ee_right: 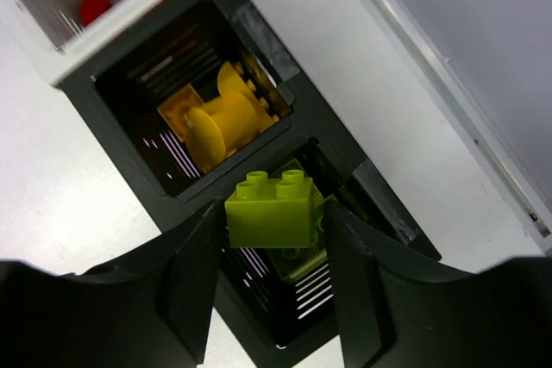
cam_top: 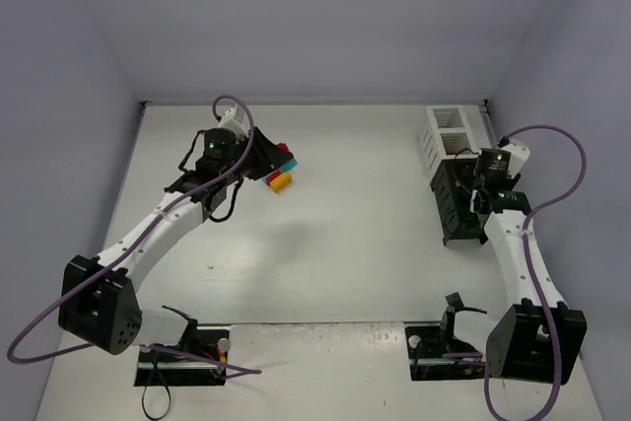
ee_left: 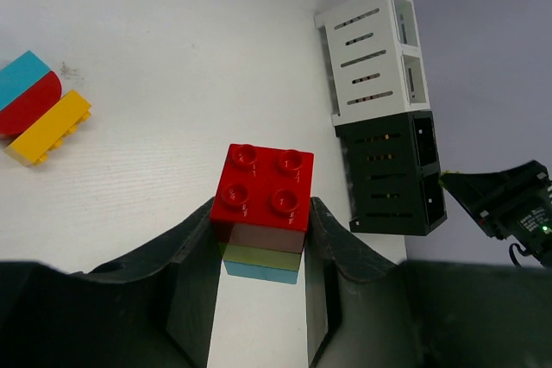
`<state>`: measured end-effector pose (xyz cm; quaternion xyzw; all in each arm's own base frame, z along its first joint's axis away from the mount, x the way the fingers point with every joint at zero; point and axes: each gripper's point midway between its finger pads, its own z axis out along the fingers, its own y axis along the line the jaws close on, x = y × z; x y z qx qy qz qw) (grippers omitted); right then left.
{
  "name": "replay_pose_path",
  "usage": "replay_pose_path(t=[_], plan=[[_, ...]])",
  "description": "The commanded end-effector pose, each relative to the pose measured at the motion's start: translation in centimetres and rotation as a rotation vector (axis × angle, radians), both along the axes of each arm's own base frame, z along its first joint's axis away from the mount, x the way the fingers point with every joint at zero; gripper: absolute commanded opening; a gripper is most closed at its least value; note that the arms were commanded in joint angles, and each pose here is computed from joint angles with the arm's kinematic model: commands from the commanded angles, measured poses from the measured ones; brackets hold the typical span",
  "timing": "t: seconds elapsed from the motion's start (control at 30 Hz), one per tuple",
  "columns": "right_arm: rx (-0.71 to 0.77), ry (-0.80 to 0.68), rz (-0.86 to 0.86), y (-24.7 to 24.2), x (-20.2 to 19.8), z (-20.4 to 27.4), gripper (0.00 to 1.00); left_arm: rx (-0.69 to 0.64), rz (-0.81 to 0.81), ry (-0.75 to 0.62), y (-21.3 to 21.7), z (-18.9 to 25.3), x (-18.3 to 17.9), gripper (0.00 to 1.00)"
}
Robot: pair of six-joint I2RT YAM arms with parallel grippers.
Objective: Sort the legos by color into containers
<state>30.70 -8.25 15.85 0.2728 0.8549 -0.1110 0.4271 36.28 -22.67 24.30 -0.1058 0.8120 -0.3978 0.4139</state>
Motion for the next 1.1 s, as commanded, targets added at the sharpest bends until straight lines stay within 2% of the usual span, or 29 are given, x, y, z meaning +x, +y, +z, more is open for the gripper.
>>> replay_pose_path(t=[0.0, 0.17, 0.33, 0.37, 0.4, 0.53, 0.63, 0.83, 1.07], plan=[[0.057, 0.023, -0.027, 0.4, 0.2, -1.5, 0.48, -0.027, -0.044, -0.087, -0.9, 3.2, 0.4, 0.07], [0.056, 0.003, 0.016, 0.9, 0.3, -0.5, 0.57, -0.032, -0.06, -0.089, -1.2, 3.5, 0.4, 0.07], [0.042, -0.083, 0.158, 3.3, 1.6, 3.0, 0.57, -0.039, -0.083, -0.098, -1.6, 4.4, 0.4, 0.07], [0.036, -0.16, 0.223, 4.3, 2.5, 5.1, 0.56, -0.037, -0.087, -0.093, -1.7, 4.3, 0.4, 0.07], [0.045, -0.195, 0.411, 7.6, 3.3, 6.1, 0.56, -0.041, -0.091, -0.101, -1.8, 4.8, 0.5, 0.08], [0.062, -0.318, 0.843, 17.4, 4.0, 10.0, 0.54, -0.062, -0.11, -0.112, -2.3, 5.9, 0.6, 0.09], [0.055, -0.386, 1.093, 24.3, 3.5, 11.5, 0.57, -0.085, -0.123, -0.106, -2.7, 6.1, 0.9, 0.11], [0.063, -0.468, 1.341, 33.7, 2.8, 13.1, 0.64, -0.148, -0.138, -0.096, -3.5, 6.9, 0.9, 0.12], [0.075, -0.563, 1.422, 39.5, 3.2, 15.1, 0.66, -0.214, -0.107, -0.086, -3.7, 7.7, 1.0, 0.12]])
